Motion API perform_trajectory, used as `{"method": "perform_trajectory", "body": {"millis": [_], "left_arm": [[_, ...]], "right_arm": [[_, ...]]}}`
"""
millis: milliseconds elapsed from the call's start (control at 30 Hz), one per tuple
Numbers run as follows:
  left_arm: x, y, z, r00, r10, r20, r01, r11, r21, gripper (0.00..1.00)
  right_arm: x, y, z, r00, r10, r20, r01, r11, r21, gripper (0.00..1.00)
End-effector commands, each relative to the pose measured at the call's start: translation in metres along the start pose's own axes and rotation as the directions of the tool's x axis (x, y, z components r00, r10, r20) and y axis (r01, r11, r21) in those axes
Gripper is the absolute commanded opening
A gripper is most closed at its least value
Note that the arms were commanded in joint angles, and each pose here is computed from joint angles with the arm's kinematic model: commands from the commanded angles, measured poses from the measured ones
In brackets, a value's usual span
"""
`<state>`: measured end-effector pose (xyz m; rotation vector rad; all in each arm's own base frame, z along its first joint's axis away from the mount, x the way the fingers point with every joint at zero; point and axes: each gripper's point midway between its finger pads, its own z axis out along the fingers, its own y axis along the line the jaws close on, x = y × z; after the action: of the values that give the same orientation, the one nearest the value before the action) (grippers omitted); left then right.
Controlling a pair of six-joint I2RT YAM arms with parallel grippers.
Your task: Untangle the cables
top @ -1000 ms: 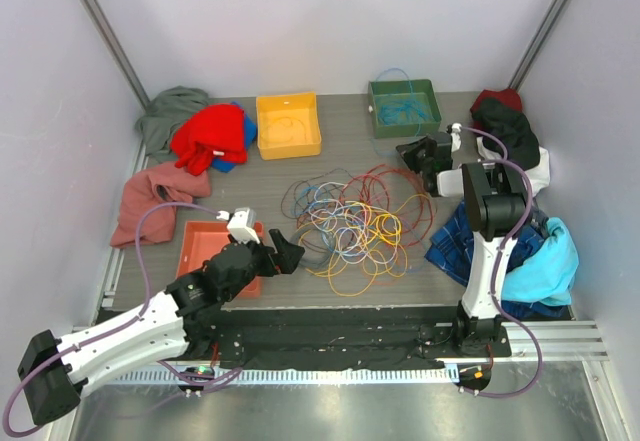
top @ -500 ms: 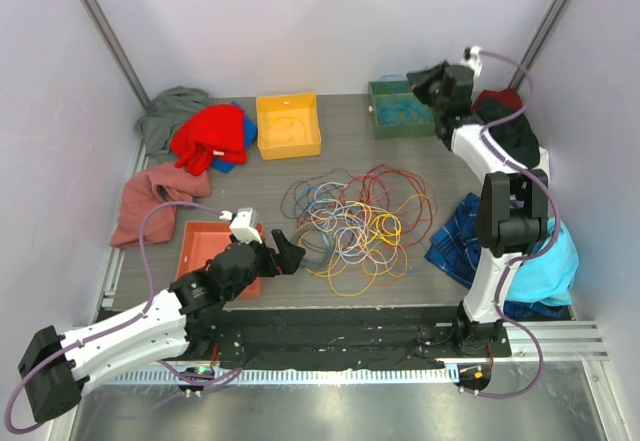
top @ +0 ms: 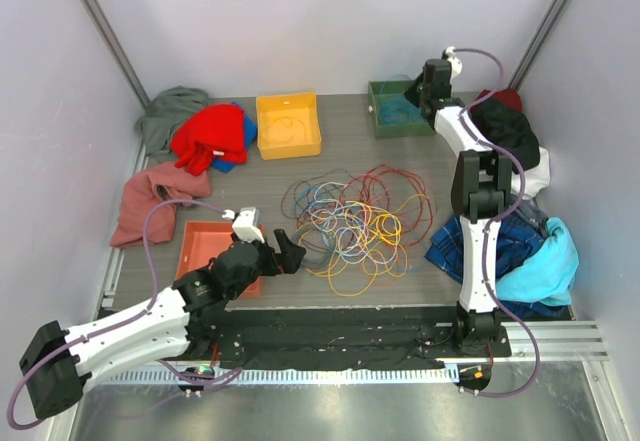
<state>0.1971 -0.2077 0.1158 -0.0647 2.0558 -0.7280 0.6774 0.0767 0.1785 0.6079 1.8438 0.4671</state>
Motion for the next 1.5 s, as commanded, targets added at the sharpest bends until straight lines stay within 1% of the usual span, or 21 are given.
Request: {"method": "perform_trajectory", "body": {"millis": [0,133,167,200,233,333,367,500,533,633,667,700,867,1033,1067,1233,1300,1333,1367,1400,1467], "left_arm": [[-0.026,-0.016,0.003,0.997,-0.006,0.076,0.004,1.0,0.025,1.0],[-0.024,-0.018,0.005,0.998,0.001,0.066,-0.003,1.0,0.027,1.0],[-0.025,-0.018,0.005,0.998,0.002,0.068,-0.004,1.0,0.027,1.0],[-0.025,-0.019,0.005,0.998,0.003,0.066,-0.005,1.0,0.027,1.0],[-0.024,-0.018,0.005,0.998,0.004,0.064,-0.006,1.0,0.023,1.0],[-0.025,-0.019,0.005,0.998,0.001,0.064,-0.003,1.0,0.031,1.0],[-0.025,-0.02,0.004,0.998,-0.001,0.063,-0.001,0.999,0.035,1.0],[-0.024,-0.023,0.004,0.998,-0.015,0.06,0.012,0.999,0.05,1.0],[-0.024,-0.024,0.004,0.998,-0.021,0.058,0.018,0.998,0.053,1.0],[-0.023,-0.027,0.003,0.998,-0.029,0.049,0.026,0.997,0.067,1.0],[-0.022,-0.027,0.003,0.999,-0.035,0.042,0.032,0.997,0.065,1.0],[-0.021,-0.029,0.003,0.999,-0.038,0.037,0.035,0.997,0.075,1.0],[-0.015,-0.031,0.001,0.998,-0.058,0.005,0.057,0.995,0.084,1.0],[-0.013,-0.036,-0.001,0.998,-0.069,-0.014,0.07,0.992,0.108,1.0],[-0.013,-0.036,-0.002,0.997,-0.071,-0.014,0.072,0.991,0.11,1.0],[-0.017,-0.035,-0.007,0.996,-0.093,0.005,0.092,0.989,0.119,1.0],[-0.018,-0.033,-0.008,0.995,-0.096,0.013,0.094,0.988,0.12,1.0],[-0.021,-0.035,-0.009,0.995,-0.1,0.023,0.096,0.987,0.128,1.0],[-0.021,-0.034,-0.01,0.995,-0.099,0.027,0.095,0.987,0.128,1.0],[-0.02,-0.029,-0.01,0.995,-0.094,0.028,0.09,0.99,0.108,1.0],[-0.023,-0.027,-0.013,0.995,-0.094,0.043,0.089,0.991,0.104,1.0]], "right_arm": [[-0.003,-0.003,0.0,0.999,-0.049,0.01,0.049,0.998,0.037,0.01],[0.01,-0.019,0.01,0.996,-0.087,-0.012,0.088,0.994,0.071,0.02],[0.014,-0.023,0.01,0.995,-0.097,-0.03,0.099,0.991,0.092,0.08],[0.01,-0.021,0.01,0.994,-0.103,-0.024,0.105,0.99,0.093,0.17],[0.009,-0.021,0.008,0.993,-0.111,-0.027,0.113,0.988,0.102,0.34],[0.004,-0.015,-0.002,0.991,-0.134,-0.011,0.134,0.984,0.12,0.48],[-0.009,-0.005,-0.012,0.988,-0.155,0.013,0.153,0.982,0.113,0.5],[-0.021,0.019,-0.034,0.979,-0.203,0.013,0.2,0.973,0.118,0.52],[-0.014,0.014,-0.039,0.978,-0.206,-0.038,0.209,0.968,0.137,0.52],[-0.013,0.017,-0.047,0.971,-0.22,-0.089,0.231,0.962,0.147,0.52],[-0.004,0.008,-0.052,0.963,-0.23,-0.139,0.252,0.952,0.172,0.52],[-0.003,0.005,-0.057,0.956,-0.248,-0.156,0.275,0.944,0.185,0.52],[0.008,-0.019,-0.076,0.93,-0.293,-0.222,0.345,0.903,0.256,0.52],[0.026,-0.04,-0.081,0.913,-0.288,-0.289,0.372,0.88,0.296,0.52],[0.023,-0.035,-0.085,0.92,-0.278,-0.275,0.355,0.889,0.289,0.52],[0.037,-0.041,-0.089,0.914,-0.268,-0.304,0.356,0.891,0.283,0.52],[0.035,-0.033,-0.098,0.92,-0.254,-0.298,0.334,0.906,0.26,0.5],[0.031,-0.022,-0.098,0.93,-0.259,-0.263,0.321,0.918,0.232,0.5],[0.029,-0.016,-0.116,0.93,-0.271,-0.247,0.325,0.921,0.214,0.49],[0.027,0.002,-0.121,0.938,-0.292,-0.189,0.325,0.929,0.178,0.49],[0.025,0.015,-0.151,0.934,-0.327,-0.147,0.348,0.925,0.15,0.5]]}}
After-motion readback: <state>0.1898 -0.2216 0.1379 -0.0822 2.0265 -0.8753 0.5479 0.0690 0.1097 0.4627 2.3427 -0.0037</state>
